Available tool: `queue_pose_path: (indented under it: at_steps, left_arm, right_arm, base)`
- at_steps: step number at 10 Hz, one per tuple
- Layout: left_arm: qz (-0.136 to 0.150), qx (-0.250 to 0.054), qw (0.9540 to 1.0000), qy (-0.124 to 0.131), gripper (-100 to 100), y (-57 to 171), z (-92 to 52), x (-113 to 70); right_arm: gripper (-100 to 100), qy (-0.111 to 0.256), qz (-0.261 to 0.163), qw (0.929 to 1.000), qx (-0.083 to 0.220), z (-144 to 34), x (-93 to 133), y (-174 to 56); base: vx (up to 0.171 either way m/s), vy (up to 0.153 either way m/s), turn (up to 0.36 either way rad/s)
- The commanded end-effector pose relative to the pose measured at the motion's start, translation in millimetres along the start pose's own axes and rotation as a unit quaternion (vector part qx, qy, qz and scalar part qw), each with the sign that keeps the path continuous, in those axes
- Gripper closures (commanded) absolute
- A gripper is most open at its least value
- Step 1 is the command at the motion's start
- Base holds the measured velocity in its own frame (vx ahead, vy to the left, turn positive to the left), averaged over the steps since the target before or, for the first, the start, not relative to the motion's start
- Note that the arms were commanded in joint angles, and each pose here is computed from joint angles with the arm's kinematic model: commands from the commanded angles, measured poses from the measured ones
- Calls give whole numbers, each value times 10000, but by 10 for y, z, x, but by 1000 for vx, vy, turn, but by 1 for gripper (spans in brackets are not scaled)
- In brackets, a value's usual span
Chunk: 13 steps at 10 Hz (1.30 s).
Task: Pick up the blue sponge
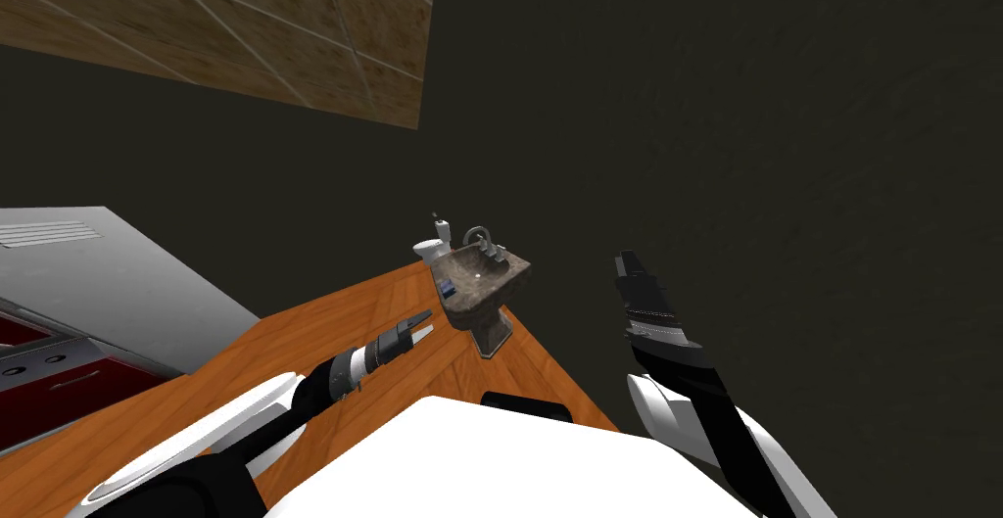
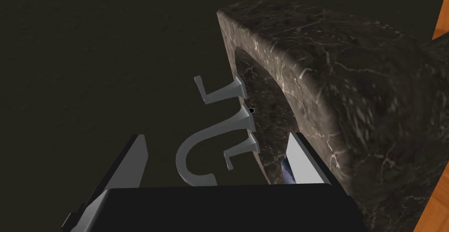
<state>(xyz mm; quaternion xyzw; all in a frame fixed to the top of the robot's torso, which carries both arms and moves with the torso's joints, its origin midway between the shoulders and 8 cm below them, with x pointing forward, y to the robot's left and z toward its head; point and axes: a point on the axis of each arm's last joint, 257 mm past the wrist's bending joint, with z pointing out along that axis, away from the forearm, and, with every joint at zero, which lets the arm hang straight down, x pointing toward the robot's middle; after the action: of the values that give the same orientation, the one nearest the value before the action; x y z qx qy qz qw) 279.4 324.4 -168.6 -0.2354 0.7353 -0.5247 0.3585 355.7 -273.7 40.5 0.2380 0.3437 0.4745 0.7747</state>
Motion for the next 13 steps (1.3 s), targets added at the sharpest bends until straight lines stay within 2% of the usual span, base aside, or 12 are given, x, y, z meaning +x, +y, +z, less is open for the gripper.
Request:
queue_pose_path:
  at_steps: [1,2,3,4,6,7,9,10,12,13]
  left_arm:
    - [-76,-335,9993,142,-100,144,-111,-32]
    - [-154,-391,9988,248,-100,141,-99,-25]
    - [-236,-393,9986,244,-100,141,-99,-25]
    - [-261,-717,9964,359,-100,277,-213,-63]
    - [-409,-774,9952,443,-100,273,-201,-58]
    - [-444,-1098,9915,537,-100,402,-318,-108]
    - [-579,-1160,9897,613,-100,396,-303,-104]
    - [-613,-1482,9847,688,-100,516,-421,-166]
    - [-743,-1545,9823,753,-100,510,-405,-164]
    - [-759,-1860,9762,811,-100,621,-521,-236]
  right_arm:
    - [0,0,0,10000,0,0,0,0]
    - [0,0,0,10000,0,0,0,0]
    - [0,0,0,10000,0,0,0,0]
    - [0,0,0,10000,0,0,0,0]
    - [0,0,0,10000,0,0,0,0]
    - [0,0,0,10000,0,0,0,0]
    - [0,0,0,10000,0,0,0,0]
    - [0,0,0,10000,0,0,0,0]
    - [0,0,0,10000,0,0,0,0]
    - [0,0,0,10000,0,0,0,0]
  base:
    - [15,-18,-60]
    - [19,-16,-35]
    - [12,-6,4]
    - [22,-11,-61]
    - [14,-10,-15]
    - [15,-16,-55]
    - [15,-12,-19]
    - [18,-17,-56]
    - [13,-10,-18]
    - [16,-14,-58]
